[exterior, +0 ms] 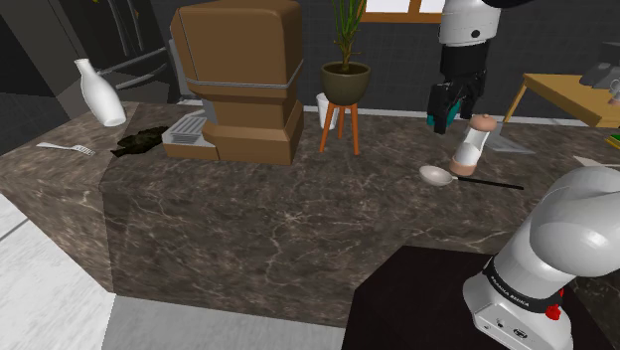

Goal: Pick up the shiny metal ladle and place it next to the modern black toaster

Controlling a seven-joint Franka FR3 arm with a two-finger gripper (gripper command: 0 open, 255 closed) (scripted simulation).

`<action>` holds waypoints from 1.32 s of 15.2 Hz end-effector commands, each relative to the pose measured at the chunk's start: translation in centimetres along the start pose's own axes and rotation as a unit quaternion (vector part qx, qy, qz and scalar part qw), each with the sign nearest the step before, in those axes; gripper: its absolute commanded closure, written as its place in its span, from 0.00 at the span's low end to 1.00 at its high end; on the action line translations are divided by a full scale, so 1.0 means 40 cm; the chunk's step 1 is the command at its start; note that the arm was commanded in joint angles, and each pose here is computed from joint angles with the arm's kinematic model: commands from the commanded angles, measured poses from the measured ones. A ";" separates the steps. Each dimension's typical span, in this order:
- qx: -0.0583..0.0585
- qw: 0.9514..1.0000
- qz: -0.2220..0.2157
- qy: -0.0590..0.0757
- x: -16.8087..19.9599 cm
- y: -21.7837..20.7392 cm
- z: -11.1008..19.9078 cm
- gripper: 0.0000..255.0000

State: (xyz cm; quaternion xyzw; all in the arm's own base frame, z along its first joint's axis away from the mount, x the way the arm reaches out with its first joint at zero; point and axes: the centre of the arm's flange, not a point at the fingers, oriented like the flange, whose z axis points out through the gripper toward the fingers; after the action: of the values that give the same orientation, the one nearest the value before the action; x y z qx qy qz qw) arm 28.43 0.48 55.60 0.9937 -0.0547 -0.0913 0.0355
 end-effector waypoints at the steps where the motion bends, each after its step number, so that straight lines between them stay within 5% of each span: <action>1: 0.000 1.000 0.000 0.000 0.000 0.000 0.000 0.00; 5: 0.004 0.995 -0.089 0.032 -0.054 0.084 0.102 0.00; 10: 0.008 0.977 -0.200 0.071 -0.089 0.199 0.234 0.00; 15: 0.013 0.945 -0.308 0.109 -0.087 0.316 0.369 0.00; 20: 0.017 0.900 -0.411 0.146 -0.050 0.427 0.503 0.00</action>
State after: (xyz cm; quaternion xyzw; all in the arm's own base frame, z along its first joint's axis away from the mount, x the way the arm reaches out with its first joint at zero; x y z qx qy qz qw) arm 21.16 -16.66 38.99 0.9404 0.3373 0.0408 -0.0135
